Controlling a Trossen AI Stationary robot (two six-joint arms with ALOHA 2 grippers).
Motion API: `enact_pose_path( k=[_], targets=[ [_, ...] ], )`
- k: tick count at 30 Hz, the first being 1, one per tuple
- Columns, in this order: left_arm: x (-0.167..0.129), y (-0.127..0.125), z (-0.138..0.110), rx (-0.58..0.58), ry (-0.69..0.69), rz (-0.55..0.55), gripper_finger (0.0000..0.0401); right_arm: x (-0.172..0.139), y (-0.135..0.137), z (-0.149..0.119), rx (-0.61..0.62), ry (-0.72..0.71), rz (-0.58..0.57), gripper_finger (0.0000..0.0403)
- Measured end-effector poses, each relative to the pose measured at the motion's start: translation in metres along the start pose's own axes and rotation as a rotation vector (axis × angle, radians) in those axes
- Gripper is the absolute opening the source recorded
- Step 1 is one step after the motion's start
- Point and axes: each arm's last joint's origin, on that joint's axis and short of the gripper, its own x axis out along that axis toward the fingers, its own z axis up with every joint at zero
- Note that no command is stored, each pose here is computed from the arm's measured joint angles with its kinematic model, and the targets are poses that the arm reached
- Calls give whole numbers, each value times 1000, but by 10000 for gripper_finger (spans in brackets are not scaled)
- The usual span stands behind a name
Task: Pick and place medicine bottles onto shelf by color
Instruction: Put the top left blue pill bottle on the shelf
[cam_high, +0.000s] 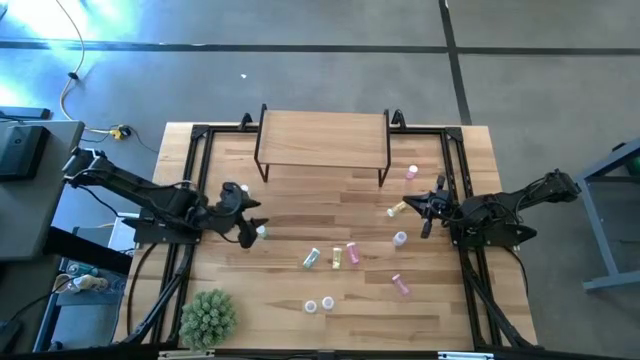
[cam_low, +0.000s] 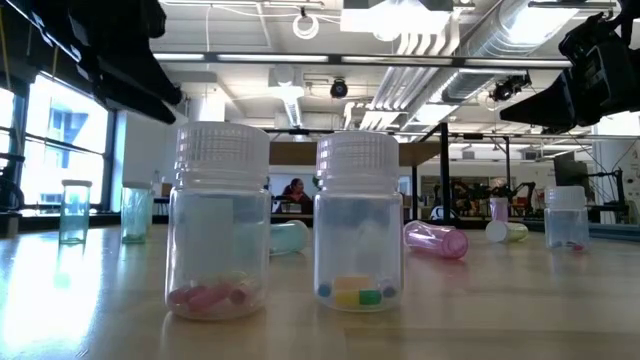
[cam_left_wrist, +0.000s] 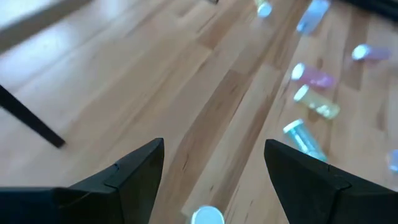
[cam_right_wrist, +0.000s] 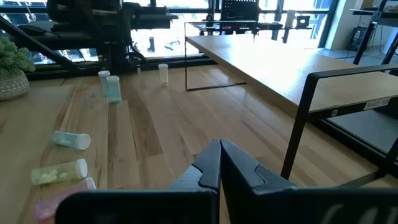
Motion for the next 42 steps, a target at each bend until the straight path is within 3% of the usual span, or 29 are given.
enact_pose_path(
  k=[13, 32, 42],
  targets=[
    [29, -3, -18, -86, 223, 75, 268, 0, 0, 0, 0, 0, 0, 0],
    [46, -14, -38, -58, 339, 121, 268, 0, 0, 0, 0, 0, 0, 0],
    [48, -18, -43, -40, 321, 139, 251, 0, 0, 0, -2, 2, -1, 0]
  ],
)
